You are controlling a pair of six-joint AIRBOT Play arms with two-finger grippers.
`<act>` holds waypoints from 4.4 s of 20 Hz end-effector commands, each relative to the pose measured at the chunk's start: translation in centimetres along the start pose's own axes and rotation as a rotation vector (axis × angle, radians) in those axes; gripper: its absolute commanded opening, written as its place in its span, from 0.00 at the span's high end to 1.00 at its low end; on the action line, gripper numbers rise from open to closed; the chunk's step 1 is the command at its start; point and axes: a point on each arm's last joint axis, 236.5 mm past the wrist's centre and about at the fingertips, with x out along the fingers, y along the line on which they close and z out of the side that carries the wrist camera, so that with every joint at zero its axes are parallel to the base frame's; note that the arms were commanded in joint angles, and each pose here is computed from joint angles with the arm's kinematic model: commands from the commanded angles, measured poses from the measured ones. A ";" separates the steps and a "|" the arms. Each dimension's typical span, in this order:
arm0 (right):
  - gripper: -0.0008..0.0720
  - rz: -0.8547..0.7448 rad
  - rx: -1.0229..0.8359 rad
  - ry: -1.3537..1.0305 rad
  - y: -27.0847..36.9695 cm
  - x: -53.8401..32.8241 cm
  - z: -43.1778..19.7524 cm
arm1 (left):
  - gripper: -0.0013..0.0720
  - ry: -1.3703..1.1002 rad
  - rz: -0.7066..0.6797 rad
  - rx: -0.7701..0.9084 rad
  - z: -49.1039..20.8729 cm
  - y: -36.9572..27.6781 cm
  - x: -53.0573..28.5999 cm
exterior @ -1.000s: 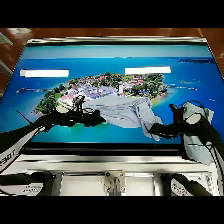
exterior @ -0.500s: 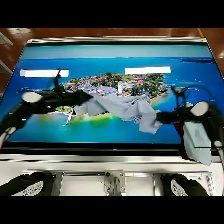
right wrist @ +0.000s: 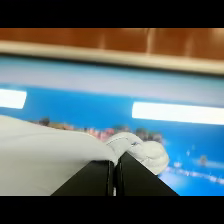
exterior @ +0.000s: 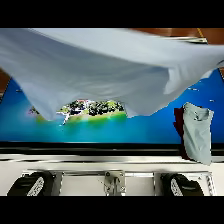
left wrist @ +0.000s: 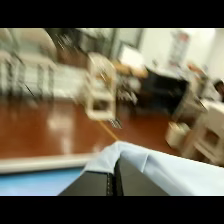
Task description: Fold the shirts.
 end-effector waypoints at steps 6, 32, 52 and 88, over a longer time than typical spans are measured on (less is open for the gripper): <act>0.91 -0.129 -0.016 -0.187 -0.9 -8.8 6.0 | 0.93 0.268 0.328 0.144 -4.3 2.8 -8.1; 0.06 0.222 0.574 0.892 4.3 33.5 -31.6 | 0.08 1.131 0.532 -0.730 -48.7 27.7 -0.5; 0.06 0.185 0.758 1.142 -3.3 18.4 -36.9 | 0.06 1.195 0.531 -1.191 -55.8 19.8 -16.3; 0.91 0.366 1.016 1.025 4.2 18.0 -44.2 | 0.93 0.995 0.263 -1.010 -50.4 18.8 -6.2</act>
